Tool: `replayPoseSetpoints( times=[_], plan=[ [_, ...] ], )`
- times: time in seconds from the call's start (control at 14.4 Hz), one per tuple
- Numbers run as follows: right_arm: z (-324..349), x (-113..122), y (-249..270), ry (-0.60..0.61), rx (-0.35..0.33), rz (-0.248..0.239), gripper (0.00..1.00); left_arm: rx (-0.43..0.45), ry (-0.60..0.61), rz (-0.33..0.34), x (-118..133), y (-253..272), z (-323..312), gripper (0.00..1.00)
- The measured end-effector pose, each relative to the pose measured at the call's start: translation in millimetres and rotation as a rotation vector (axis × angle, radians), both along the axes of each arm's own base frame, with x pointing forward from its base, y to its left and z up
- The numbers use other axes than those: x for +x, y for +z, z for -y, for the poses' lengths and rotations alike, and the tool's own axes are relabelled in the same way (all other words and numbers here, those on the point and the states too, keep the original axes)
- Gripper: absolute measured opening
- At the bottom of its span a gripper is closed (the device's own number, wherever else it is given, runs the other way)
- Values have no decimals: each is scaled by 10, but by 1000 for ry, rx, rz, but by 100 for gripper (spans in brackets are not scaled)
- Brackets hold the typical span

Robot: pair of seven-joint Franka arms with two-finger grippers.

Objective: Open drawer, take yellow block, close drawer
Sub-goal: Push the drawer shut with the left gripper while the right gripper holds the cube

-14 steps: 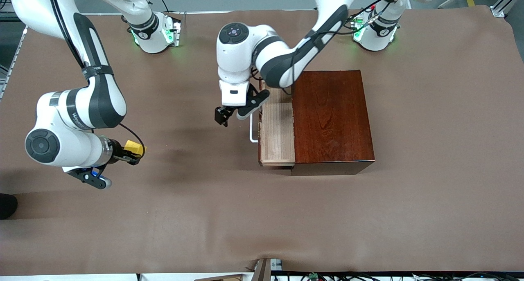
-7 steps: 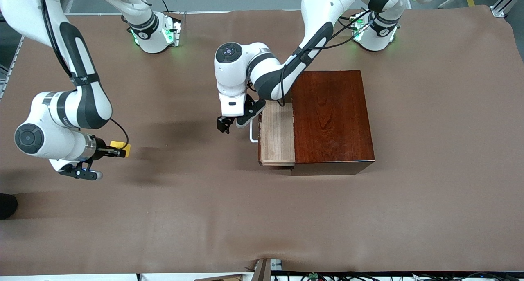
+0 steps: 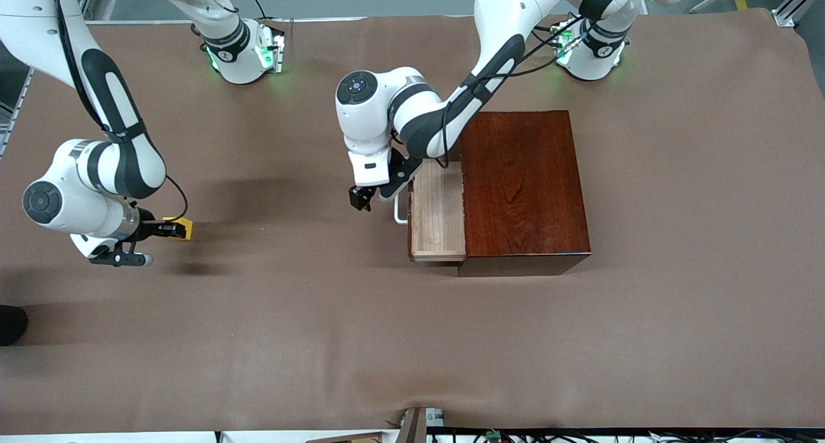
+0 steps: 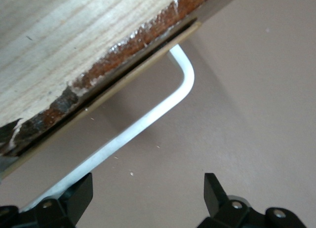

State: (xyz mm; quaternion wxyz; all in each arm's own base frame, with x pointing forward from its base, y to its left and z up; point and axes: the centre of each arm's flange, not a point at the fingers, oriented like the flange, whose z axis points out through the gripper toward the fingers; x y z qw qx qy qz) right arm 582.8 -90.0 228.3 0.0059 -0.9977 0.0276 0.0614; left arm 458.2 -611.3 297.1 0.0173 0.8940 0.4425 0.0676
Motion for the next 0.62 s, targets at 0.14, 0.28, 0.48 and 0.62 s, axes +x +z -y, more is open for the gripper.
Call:
replayPoseSetpoints(
  times=[0.14,0.28,0.48,0.62],
  plan=[
    [13,-38,-49,-2,0,4,56,83,30,-37,60,3,-143,100],
    [14,-83,-115,-3,1,-1,56,155,54,-75,99,-61,-289,100],
    [73,-140,-255,-15,-1,9,56,241,81,-126,122,-154,-470,100],
    [85,-141,-256,-17,-1,10,56,321,97,-174,85,-231,-599,100]
  ],
)
